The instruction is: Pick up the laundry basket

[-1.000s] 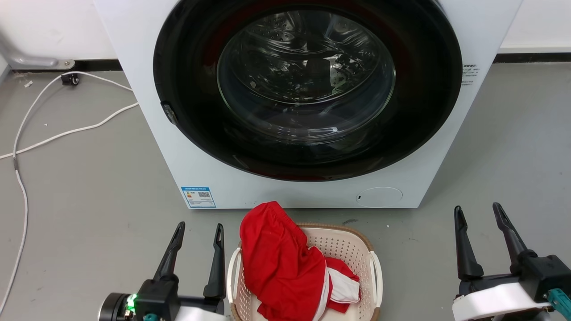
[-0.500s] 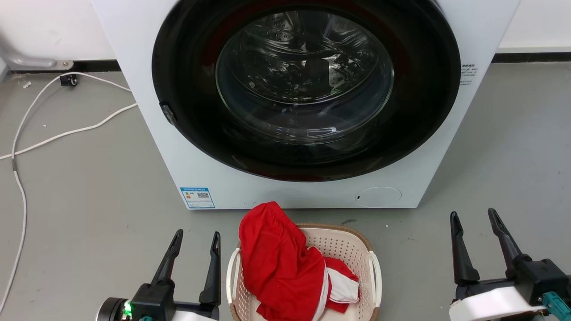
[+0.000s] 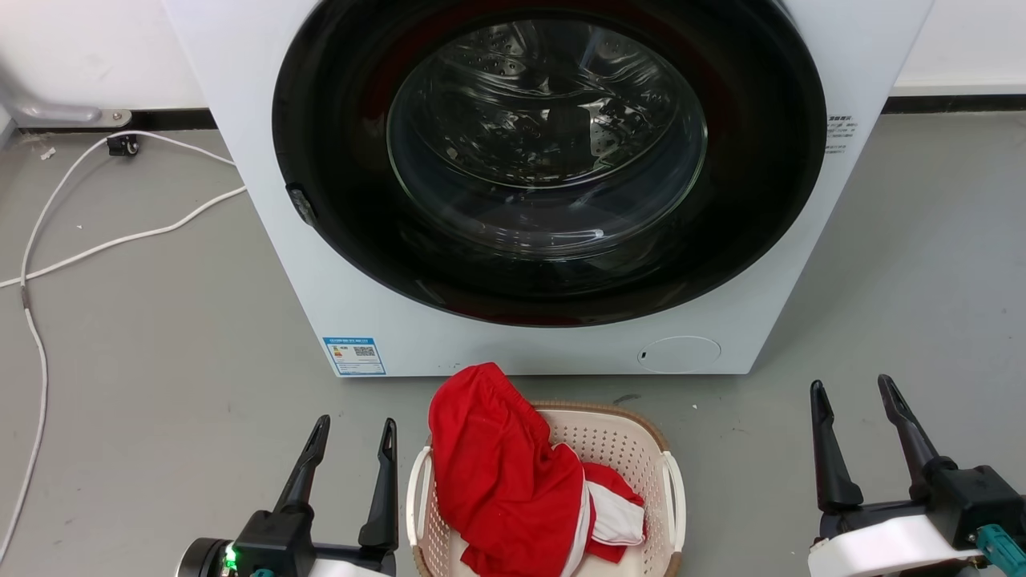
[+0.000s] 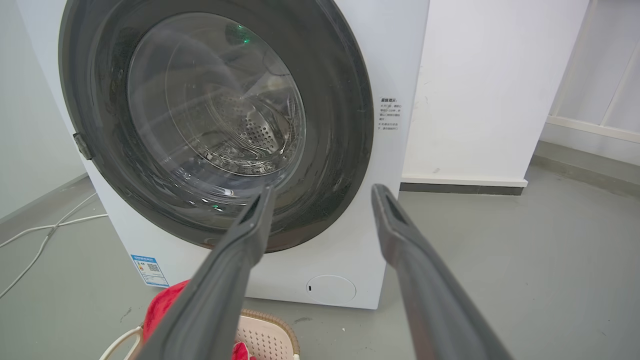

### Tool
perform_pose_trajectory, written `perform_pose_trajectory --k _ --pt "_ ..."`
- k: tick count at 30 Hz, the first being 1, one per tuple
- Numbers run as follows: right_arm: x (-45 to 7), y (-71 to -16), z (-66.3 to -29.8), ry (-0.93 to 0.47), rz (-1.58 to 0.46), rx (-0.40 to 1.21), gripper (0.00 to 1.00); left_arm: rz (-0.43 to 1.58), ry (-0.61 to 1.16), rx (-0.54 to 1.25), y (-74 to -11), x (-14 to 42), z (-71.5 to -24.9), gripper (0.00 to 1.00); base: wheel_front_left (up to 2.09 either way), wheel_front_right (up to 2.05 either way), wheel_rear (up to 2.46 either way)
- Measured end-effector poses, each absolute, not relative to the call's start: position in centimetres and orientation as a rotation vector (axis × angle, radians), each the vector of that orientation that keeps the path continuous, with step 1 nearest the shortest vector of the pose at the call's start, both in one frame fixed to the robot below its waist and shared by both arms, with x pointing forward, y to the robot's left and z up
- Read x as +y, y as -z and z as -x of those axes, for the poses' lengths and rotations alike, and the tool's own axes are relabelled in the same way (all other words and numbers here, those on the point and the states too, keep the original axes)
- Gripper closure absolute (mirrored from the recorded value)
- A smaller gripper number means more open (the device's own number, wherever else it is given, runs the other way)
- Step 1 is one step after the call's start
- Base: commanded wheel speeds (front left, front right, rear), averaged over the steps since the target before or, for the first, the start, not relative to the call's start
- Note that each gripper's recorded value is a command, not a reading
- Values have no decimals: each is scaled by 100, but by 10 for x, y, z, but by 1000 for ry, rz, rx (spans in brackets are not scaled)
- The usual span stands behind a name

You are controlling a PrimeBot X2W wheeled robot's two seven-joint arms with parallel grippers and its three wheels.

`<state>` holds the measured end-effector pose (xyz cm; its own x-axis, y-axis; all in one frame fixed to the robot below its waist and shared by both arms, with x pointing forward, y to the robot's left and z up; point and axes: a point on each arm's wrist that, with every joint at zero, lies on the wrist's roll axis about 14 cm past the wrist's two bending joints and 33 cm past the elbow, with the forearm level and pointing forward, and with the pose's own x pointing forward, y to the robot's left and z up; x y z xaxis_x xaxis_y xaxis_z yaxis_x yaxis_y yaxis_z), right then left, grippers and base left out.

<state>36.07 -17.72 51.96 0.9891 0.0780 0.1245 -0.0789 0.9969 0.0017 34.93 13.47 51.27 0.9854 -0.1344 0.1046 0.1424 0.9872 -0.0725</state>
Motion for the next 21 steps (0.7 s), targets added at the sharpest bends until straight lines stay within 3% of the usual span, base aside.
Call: perform_pose_trajectory --k 11,21 --pt "-178 -513 -364 -74 -14 -106 0 89 139 -62 -501 135 -353 0 0 0 0" --pt "-172 -463 -401 -93 -17 34 0 75 128 121 -437 136 -387 0 0 0 0"
